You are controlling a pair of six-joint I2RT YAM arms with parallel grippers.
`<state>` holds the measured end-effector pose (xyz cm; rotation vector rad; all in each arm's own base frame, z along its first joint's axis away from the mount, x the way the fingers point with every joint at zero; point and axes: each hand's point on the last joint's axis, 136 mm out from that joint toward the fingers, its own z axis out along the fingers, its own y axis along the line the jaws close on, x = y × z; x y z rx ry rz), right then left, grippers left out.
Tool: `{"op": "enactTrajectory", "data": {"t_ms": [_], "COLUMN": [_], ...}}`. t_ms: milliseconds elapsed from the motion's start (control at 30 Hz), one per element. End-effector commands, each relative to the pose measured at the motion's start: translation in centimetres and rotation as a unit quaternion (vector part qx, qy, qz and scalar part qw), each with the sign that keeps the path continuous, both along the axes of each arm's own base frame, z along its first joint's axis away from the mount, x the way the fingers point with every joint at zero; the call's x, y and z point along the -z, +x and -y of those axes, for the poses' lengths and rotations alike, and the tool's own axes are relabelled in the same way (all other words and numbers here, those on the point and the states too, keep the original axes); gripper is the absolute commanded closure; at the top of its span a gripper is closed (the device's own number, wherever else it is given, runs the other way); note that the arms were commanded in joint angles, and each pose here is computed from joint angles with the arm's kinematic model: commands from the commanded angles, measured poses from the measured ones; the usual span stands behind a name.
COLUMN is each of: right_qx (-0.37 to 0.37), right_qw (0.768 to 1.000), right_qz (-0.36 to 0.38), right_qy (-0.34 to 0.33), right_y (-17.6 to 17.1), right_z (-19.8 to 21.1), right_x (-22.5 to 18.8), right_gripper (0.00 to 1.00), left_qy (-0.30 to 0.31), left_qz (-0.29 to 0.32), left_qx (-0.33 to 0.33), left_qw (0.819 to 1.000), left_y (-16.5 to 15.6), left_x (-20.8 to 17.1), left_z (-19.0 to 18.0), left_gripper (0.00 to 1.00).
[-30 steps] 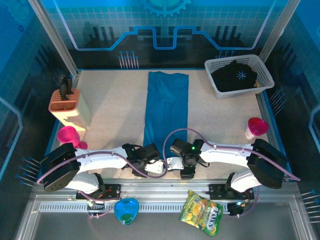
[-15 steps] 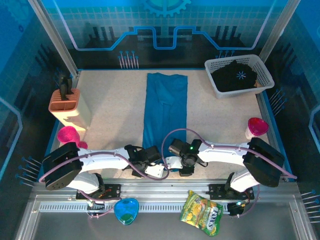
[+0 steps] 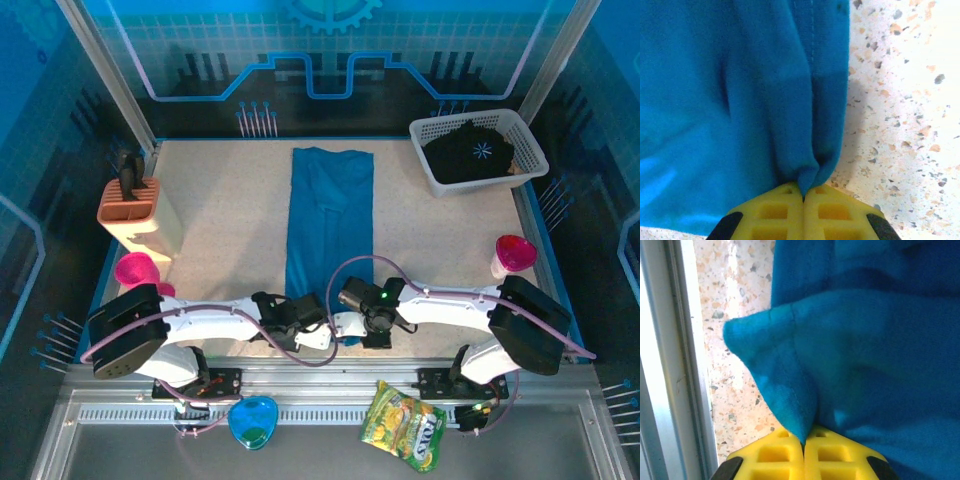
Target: Fold and stack the t-shirts
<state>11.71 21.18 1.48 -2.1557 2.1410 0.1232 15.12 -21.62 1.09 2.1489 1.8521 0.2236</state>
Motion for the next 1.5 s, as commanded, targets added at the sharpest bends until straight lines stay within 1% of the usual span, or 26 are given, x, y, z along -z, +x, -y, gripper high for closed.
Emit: {"op": "enactTrajectory", "data": {"t_ms": [0, 67, 167, 233, 400, 467, 533, 633, 700, 800, 833, 967, 1067, 1167, 1467], "right_qx": [-0.024, -0.03, -0.037, -0.039, -0.044, -0.041, -0.035, -0.004, 0.023, 0.056, 0.067, 0.111, 0.141, 0.143, 0.158], "right_qw": [1.0, 0.999, 0.999, 0.999, 0.997, 0.997, 0.996, 0.993, 0.988, 0.98, 0.974, 0.952, 0.936, 0.929, 0.921], "right_qz": [-0.02, -0.021, -0.016, -0.012, -0.006, 0.01, 0.035, 0.098, 0.137, 0.186, 0.208, 0.278, 0.314, 0.333, 0.351], "right_qy": [-0.001, 0.004, 0.016, 0.026, 0.059, 0.068, 0.074, 0.069, 0.06, 0.047, 0.059, 0.066, 0.069, 0.075, 0.055], "right_y": [-1.2, -1.6, -1.9, -2.1, -2.8, -2.5, -1.8, 0.9, 3.0, 6.0, 7.3, 11.7, 14.7, 16.9, 22.6], "right_z": [0.2, 0.3, 0.5, 0.7, 1.0, 1.1, 1.2, 1.2, 1.3, 1.5, 1.0, 0.7, 0.6, 0.2, 0.7], "right_x": [-1.0, -1.8, -3.1, -4.1, -6.7, -7.5, -8.3, -9.3, -10.0, -10.6, -12.0, -14.6, -16.2, -16.9, -16.0], "right_gripper": [1.0, 1.0, 1.0, 1.0, 1.0, 1.0, 1.0, 1.0, 1.0, 1.0, 1.0, 1.0, 1.0, 1.0, 1.0], "left_qy": [-0.027, -0.04, -0.057, -0.06, -0.061, -0.064, -0.073, -0.098, -0.12, -0.155, -0.163, -0.188, -0.199, -0.213, -0.202], "left_qz": [0.087, 0.079, 0.084, 0.093, 0.092, 0.097, 0.116, 0.191, 0.221, 0.24, 0.245, 0.255, 0.251, 0.242, 0.216], "left_qx": [-0.058, -0.055, -0.056, -0.057, -0.061, -0.068, -0.076, -0.097, -0.115, -0.145, -0.152, -0.183, -0.202, -0.212, -0.204], "left_qw": [0.994, 0.995, 0.993, 0.992, 0.992, 0.991, 0.988, 0.972, 0.961, 0.948, 0.944, 0.931, 0.925, 0.923, 0.933], "left_y": [3.3, 2.8, 2.5, 2.4, 1.7, 1.8, 2.3, 4.6, 6.0, 8.0, 8.6, 11.5, 13.6, 15.6, 20.2], "left_x": [-0.2, -0.9, -2.3, -3.1, -5.7, -6.8, -8.3, -11.4, -13.5, -15.9, -16.3, -17.5, -17.8, -17.6, -15.4], "left_z": [0.4, 0.8, 1.4, 1.5, 1.5, 1.3, 1.2, 1.2, 1.2, 0.7, 0.6, -0.3, -0.6, -0.6, 0.1], "left_gripper": [1.0, 1.0, 1.0, 1.0, 1.0, 1.0, 1.0, 1.0, 1.0, 1.0, 1.0, 1.0, 1.0, 1.0, 1.0]}}
